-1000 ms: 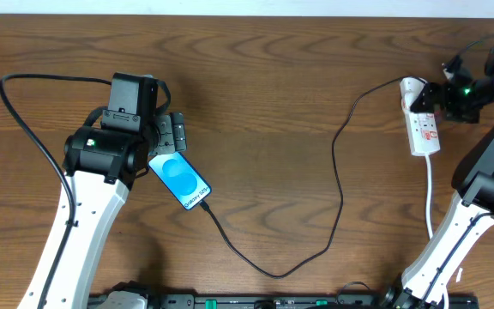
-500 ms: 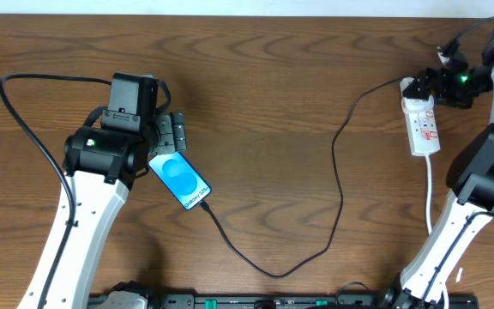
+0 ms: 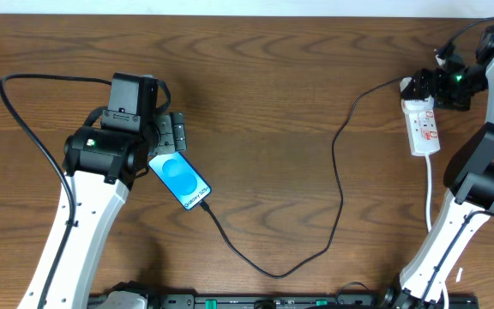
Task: Plug charger to phone and switch on socket
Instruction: 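Press the orange switch beside the charger with the right gripper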
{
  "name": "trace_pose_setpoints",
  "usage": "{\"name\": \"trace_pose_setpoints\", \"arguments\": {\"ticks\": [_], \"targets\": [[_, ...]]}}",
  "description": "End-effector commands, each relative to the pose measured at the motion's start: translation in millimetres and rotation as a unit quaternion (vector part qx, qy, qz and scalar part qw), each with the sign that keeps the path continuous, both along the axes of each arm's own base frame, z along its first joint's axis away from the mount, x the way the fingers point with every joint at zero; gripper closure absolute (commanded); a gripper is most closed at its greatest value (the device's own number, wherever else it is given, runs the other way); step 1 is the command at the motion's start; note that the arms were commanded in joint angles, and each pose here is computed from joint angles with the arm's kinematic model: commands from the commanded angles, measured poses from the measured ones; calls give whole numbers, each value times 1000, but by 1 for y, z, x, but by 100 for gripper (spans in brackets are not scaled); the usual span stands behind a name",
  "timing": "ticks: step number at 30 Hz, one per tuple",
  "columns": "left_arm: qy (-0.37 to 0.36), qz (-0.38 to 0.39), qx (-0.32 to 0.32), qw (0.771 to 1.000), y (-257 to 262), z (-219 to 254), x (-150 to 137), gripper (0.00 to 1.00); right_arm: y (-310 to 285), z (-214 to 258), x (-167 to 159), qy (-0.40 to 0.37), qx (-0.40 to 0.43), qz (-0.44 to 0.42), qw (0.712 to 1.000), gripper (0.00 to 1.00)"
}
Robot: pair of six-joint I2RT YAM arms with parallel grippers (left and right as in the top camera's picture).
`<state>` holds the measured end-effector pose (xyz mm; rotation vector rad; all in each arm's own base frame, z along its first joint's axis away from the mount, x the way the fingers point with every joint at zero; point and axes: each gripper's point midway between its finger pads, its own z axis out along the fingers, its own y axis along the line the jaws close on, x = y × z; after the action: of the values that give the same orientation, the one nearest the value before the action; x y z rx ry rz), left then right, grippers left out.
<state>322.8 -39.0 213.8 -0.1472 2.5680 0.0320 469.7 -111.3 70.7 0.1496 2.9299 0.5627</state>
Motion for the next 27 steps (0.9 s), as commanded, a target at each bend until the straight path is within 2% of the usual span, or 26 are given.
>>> {"name": "trace_pose_setpoints", "arguments": {"ticks": [1, 14, 23, 27], "targets": [[-9, -3, 6, 1000, 1, 7, 3, 8, 23, 3, 0, 12, 36, -7, 999, 1], [-9, -3, 6, 1000, 1, 7, 3, 8, 23, -4, -1, 15, 35, -7, 999, 1], [-9, -3, 7, 1000, 1, 7, 3, 8, 11, -8, 5, 0, -3, 3, 1000, 1], [-9, -3, 6, 1000, 1, 7, 3, 8, 16, -5, 9, -11, 15, 6, 1000, 1]]}}
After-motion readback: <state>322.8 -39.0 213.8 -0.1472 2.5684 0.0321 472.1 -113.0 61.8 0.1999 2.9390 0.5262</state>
